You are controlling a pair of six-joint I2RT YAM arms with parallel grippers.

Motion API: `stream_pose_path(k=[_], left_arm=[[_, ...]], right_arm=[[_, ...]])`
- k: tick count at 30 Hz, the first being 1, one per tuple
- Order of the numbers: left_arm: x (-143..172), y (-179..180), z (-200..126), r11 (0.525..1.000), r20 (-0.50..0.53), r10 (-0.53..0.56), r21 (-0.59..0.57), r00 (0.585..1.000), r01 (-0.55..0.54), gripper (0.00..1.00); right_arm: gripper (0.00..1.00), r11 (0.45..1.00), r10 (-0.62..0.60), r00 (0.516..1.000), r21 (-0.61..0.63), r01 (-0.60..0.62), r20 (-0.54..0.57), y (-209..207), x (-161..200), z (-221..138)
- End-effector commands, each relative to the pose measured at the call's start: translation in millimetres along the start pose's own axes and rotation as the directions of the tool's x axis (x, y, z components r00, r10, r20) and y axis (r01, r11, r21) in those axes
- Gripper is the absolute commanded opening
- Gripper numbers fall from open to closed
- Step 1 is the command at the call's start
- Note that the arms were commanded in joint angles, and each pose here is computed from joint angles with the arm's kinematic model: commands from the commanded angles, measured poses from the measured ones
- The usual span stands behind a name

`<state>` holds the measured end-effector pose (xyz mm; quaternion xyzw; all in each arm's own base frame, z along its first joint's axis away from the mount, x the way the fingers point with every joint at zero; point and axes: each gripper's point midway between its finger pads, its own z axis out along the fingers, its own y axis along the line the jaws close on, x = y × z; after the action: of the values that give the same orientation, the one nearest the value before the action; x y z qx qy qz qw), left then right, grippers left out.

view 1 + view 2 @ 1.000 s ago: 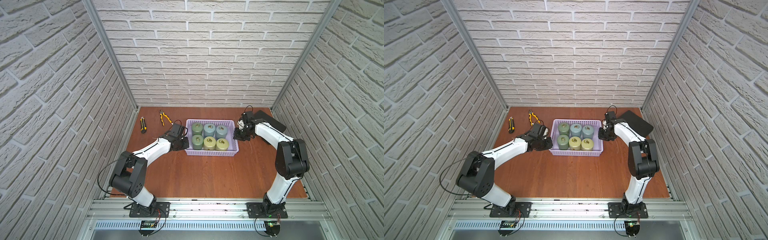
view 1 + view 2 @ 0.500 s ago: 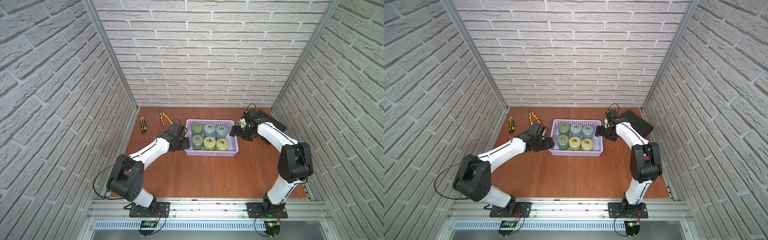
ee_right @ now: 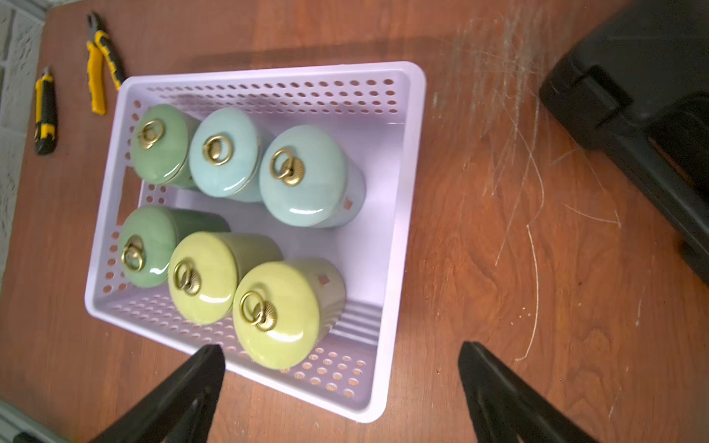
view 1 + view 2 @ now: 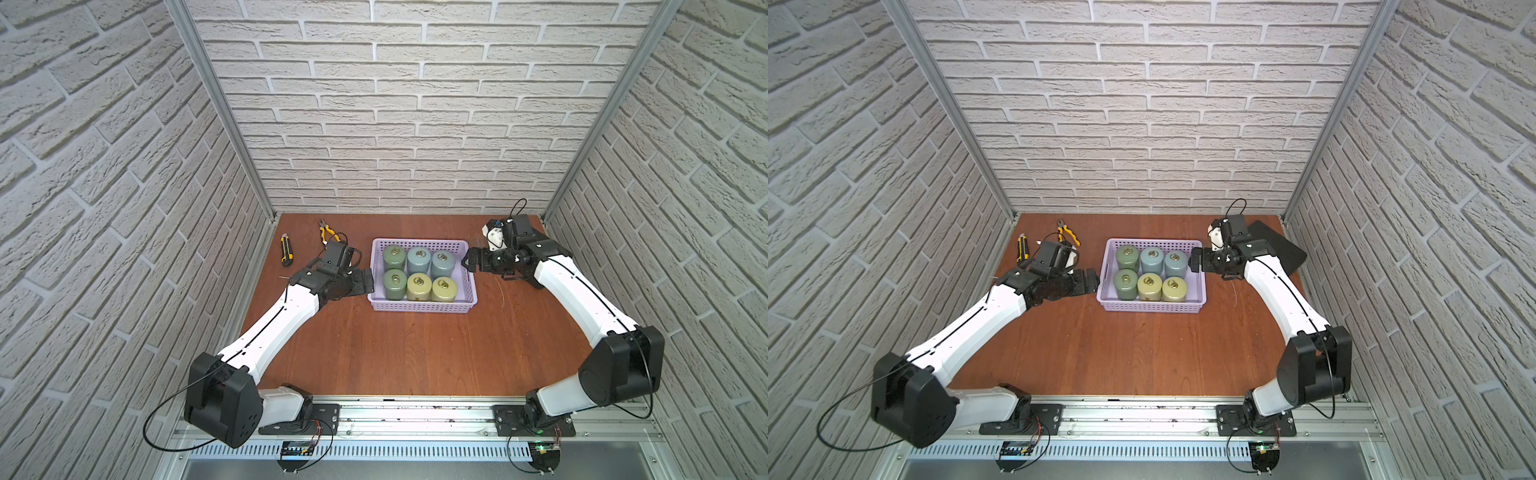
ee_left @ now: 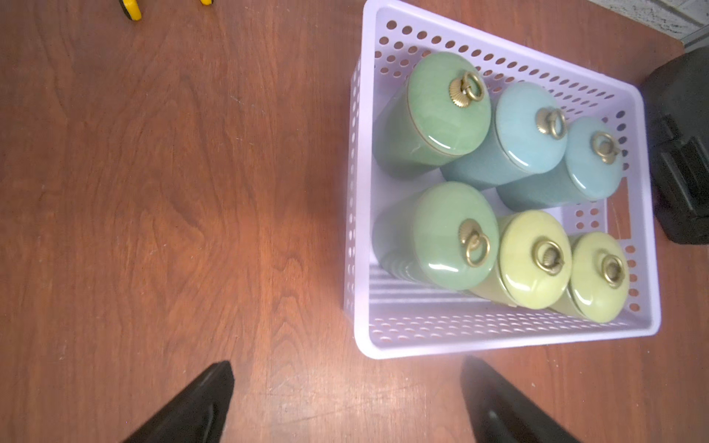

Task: Take the tea canister out of the basket
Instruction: Pick up the tea canister from the basket.

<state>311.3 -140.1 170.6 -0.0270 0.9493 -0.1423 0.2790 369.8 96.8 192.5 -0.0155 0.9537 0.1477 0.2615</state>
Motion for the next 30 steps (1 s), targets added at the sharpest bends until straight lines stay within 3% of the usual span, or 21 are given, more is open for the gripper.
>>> stream_pose_path(k=[1, 8, 18, 30], left_arm=[[12.5, 16.5, -7.6, 0.999, -0.019, 0.012, -0.050, 1.000, -0.013, 0.98], [18.0, 16.6, -13.2, 0.997, 0.001, 0.072, -0.016, 0.997, -0.072, 0.98], [28.8, 17.5, -21.9, 0.996, 0.044, 0.088, 0.021, 0.995, -0.089, 0.98], [33.1, 28.3, -24.6, 0.999, 0.100, 0.044, 0.002, 0.994, -0.045, 0.98]], right_arm=[[1.00, 0.985, -0.158, 0.987, -0.070, 0.156, -0.023, 20.7, 11.4, -2.7], [1.00, 0.952, -0.294, 0.951, -0.121, 0.282, -0.097, 48.0, 38.3, 2.1], [1.00, 0.939, -0.343, 0.919, -0.026, 0.344, -0.195, 53.7, 61.5, 30.4], [1.00, 0.929, -0.359, 0.904, 0.001, 0.369, -0.231, 51.4, 56.5, 51.9]])
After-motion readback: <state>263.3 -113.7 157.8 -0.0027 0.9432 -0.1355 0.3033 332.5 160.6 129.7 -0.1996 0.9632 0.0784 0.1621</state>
